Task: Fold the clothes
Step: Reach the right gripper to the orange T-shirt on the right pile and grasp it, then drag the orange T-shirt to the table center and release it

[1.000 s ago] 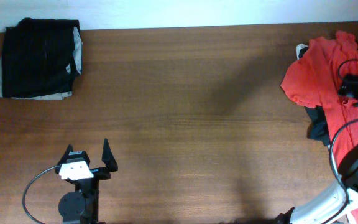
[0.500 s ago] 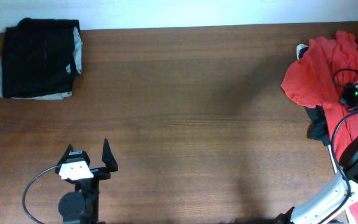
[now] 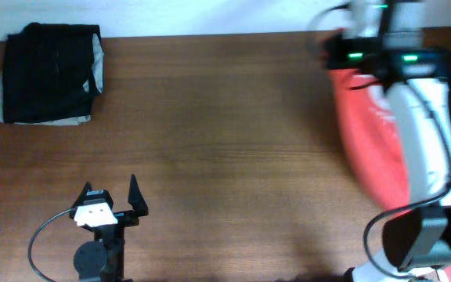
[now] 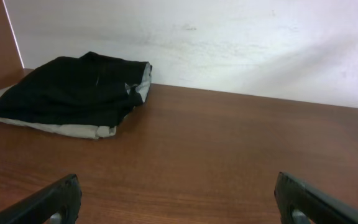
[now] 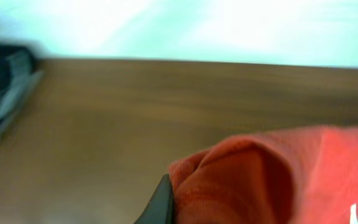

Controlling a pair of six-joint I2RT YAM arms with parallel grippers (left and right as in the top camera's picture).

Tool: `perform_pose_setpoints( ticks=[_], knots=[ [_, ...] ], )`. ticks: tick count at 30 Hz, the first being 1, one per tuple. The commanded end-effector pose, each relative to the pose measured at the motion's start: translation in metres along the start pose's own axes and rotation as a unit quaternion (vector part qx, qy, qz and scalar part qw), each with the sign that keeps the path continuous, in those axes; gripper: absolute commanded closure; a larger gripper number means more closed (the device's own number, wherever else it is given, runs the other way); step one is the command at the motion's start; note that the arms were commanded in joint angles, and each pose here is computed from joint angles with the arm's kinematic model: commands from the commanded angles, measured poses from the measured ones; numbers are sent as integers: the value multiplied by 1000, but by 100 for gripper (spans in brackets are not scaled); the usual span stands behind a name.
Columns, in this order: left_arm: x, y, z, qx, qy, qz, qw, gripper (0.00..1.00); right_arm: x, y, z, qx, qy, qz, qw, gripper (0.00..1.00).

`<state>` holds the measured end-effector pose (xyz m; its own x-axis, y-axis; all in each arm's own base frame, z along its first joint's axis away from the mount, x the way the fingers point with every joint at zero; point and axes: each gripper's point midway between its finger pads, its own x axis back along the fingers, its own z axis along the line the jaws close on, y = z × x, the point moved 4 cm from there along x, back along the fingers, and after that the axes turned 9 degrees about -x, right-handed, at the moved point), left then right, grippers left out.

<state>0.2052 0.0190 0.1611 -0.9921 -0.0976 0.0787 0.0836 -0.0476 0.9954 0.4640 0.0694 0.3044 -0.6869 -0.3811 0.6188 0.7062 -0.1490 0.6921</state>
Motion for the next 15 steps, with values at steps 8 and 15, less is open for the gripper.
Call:
perform_pose_setpoints(
  ticks=[8,15],
  knots=[
    [0,-2,1,5,4,1,1000,1,14,-139,302,213,194,65,955,1],
    [0,-2,1,5,4,1,1000,1,92,-55,165,81,125,50,988,1]
  ],
)
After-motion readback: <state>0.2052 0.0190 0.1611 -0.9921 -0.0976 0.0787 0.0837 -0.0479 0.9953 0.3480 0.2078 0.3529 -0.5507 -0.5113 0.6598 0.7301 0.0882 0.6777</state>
